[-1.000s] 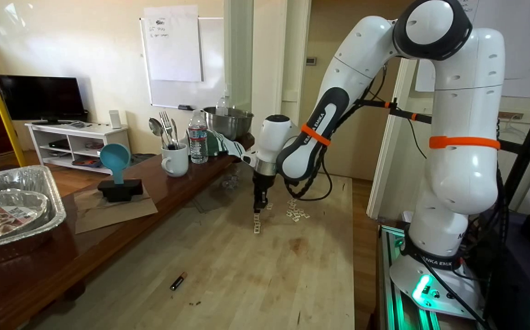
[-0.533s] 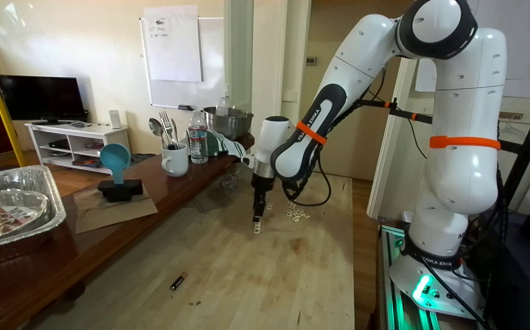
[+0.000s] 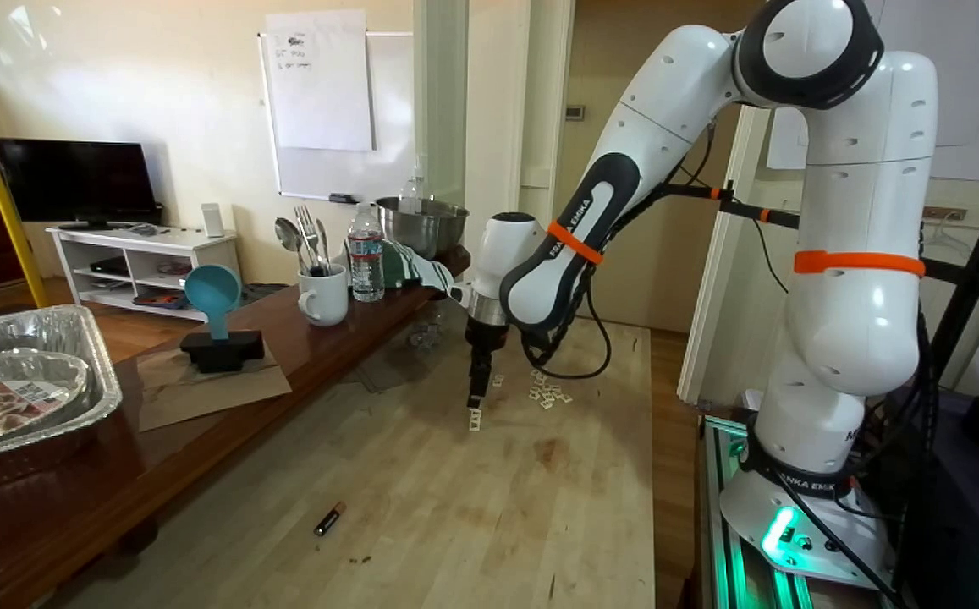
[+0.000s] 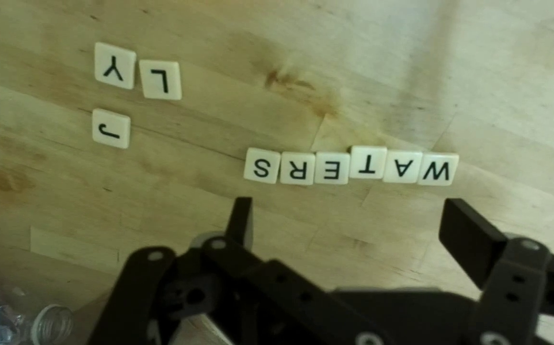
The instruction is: Arrange the pieces of letters to form a word
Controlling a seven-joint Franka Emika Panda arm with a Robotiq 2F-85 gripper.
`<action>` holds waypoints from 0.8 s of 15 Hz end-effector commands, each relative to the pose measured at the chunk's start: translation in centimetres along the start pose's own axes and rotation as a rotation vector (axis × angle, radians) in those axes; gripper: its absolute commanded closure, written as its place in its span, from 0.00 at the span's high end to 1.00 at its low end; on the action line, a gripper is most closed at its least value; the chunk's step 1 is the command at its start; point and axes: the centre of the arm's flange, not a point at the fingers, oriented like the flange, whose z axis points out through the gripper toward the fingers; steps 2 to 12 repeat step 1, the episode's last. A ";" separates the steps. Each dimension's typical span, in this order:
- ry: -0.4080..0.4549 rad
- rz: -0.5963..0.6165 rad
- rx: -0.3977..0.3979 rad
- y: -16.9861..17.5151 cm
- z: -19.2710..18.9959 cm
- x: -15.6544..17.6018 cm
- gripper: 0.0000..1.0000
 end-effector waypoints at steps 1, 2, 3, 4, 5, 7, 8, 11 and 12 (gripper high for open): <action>0.000 0.000 0.000 0.0 0.0 0.0 1.00; 0.000 0.000 0.000 0.0 0.0 0.0 1.00; 0.000 0.000 0.000 0.0 0.0 0.0 1.00; 0.000 0.000 0.000 0.0 0.0 0.0 1.00; 0.000 0.000 0.000 0.0 0.0 0.0 1.00; 0.000 0.000 0.000 0.0 0.0 0.0 1.00; 0.000 0.000 0.000 0.0 0.0 0.0 1.00; 0.000 0.000 0.000 0.0 0.0 0.0 1.00; 0.000 0.000 0.000 0.0 0.0 0.0 1.00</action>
